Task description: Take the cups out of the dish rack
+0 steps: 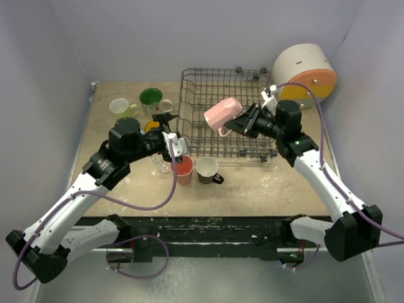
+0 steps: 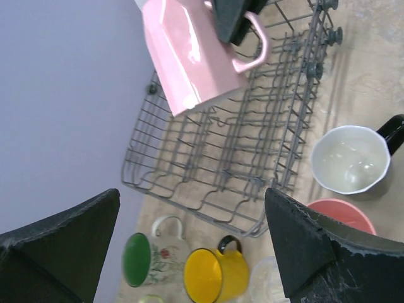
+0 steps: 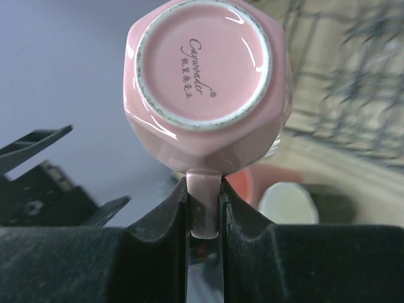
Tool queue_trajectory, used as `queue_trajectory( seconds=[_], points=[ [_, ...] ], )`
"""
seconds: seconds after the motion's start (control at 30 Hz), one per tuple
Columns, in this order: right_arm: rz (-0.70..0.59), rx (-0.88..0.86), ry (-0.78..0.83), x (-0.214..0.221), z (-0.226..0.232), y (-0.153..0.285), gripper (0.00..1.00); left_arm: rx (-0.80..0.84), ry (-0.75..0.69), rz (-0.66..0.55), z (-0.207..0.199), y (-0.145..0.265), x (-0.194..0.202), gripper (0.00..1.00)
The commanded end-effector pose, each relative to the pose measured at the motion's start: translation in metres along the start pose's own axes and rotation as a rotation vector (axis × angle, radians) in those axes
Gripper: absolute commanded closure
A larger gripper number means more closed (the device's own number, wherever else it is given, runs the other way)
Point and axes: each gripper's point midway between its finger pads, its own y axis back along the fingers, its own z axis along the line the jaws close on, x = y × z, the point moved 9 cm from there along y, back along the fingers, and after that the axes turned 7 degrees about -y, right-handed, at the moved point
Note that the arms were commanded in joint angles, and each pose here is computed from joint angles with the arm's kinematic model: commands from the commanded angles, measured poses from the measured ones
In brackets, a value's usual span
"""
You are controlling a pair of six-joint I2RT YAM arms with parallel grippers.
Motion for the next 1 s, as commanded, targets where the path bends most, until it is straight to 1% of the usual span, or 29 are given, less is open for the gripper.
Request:
queue_trajectory(
  seconds=[0.0, 0.07, 0.2, 0.27, 0.37, 0.43, 0.53, 0.73, 0.97],
  points=[
    [0.044, -0.456, -0.170, 0.006, 0.061, 0.031, 1.00, -0.128, -0.240, -0.101, 0.020, 0.014, -0.017, 0.01],
    [0.059, -0.498, -0.212, 0.011, 0.067, 0.039, 1.00, -0.131, -0.282, -0.114, 0.023, 0.017, -0.022, 0.01],
    [0.085, -0.553, -0.264, 0.020, 0.078, 0.048, 1.00, -0.160, -0.395, -0.157, 0.027, 0.017, -0.037, 0.08],
    [0.094, -0.574, -0.284, 0.024, 0.082, 0.050, 1.00, -0.177, -0.454, -0.175, 0.028, 0.015, -0.045, 0.08],
    [0.100, -0.601, -0.299, 0.030, 0.088, 0.053, 1.00, -0.151, -0.517, -0.194, 0.022, 0.009, -0.056, 0.09],
    [0.107, -0.604, -0.301, 0.033, 0.090, 0.054, 1.00, -0.167, -0.541, -0.206, 0.022, 0.006, -0.063, 0.09],
    [0.115, -0.615, -0.311, 0.036, 0.091, 0.056, 1.00, -0.204, -0.569, -0.214, 0.027, 0.005, -0.069, 0.13],
    [0.131, -0.635, -0.326, 0.041, 0.093, 0.059, 1.00, -0.336, -0.648, -0.203, 0.039, 0.010, -0.073, 0.21],
    [0.153, -0.666, -0.332, 0.047, 0.099, 0.061, 1.00, -0.309, -0.698, -0.184, 0.034, 0.006, -0.068, 0.25]
  ],
)
